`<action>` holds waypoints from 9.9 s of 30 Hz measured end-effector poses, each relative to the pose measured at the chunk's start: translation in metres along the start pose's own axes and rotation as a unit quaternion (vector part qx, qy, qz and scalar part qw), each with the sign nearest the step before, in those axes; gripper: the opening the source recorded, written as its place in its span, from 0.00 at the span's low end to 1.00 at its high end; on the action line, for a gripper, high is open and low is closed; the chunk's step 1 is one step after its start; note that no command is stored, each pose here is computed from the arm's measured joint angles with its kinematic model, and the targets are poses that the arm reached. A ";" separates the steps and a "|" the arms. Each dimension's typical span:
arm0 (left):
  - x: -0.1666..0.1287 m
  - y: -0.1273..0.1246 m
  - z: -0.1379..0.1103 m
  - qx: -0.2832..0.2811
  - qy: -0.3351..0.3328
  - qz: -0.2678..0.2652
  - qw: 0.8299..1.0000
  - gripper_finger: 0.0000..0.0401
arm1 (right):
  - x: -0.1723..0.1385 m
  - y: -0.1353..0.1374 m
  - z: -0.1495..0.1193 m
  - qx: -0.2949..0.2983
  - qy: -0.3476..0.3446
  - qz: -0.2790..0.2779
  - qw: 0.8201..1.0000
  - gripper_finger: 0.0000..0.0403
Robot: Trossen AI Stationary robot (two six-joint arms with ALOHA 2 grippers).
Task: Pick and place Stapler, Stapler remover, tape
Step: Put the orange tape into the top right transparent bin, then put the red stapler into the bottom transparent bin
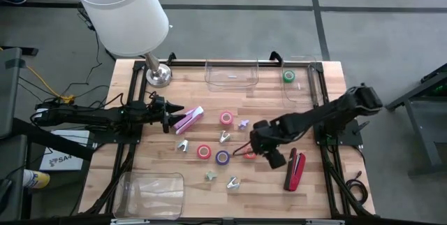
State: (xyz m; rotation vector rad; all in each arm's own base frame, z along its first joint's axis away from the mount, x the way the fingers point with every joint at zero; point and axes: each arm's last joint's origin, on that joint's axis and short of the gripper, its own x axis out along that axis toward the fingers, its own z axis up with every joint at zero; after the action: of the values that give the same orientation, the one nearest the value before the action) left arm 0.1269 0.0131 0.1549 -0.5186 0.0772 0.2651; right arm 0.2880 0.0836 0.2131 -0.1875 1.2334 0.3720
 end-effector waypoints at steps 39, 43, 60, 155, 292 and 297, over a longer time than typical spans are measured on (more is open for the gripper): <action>0.000 0.000 0.000 0.000 0.001 0.000 1.000 0.65 | 0.081 0.002 0.012 -0.073 0.040 -0.020 0.996 0.51; 0.000 0.000 0.000 0.000 0.000 0.000 1.000 0.65 | 0.081 0.002 0.012 -0.063 0.039 -0.021 0.997 0.48; 0.000 0.000 0.000 0.000 0.000 0.000 1.000 0.65 | 0.073 0.002 0.013 -0.042 0.028 -0.022 0.998 0.08; 0.000 0.000 0.000 0.000 0.000 0.000 1.000 0.65 | -0.072 -0.244 -0.222 0.795 0.055 -0.140 0.587 0.30; 0.000 0.000 0.000 0.000 0.000 0.000 1.000 0.65 | 0.025 0.101 -0.084 0.844 0.146 -0.091 0.508 0.83; 0.000 0.000 0.000 0.000 0.000 0.000 1.000 0.65 | 0.038 0.108 -0.081 0.843 0.163 -0.084 0.505 0.92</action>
State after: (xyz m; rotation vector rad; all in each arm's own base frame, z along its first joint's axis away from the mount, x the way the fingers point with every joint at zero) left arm 0.1269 0.0131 0.1548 -0.5186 0.0780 0.2650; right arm 0.1865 0.1627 0.1570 1.3938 1.4156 -1.2116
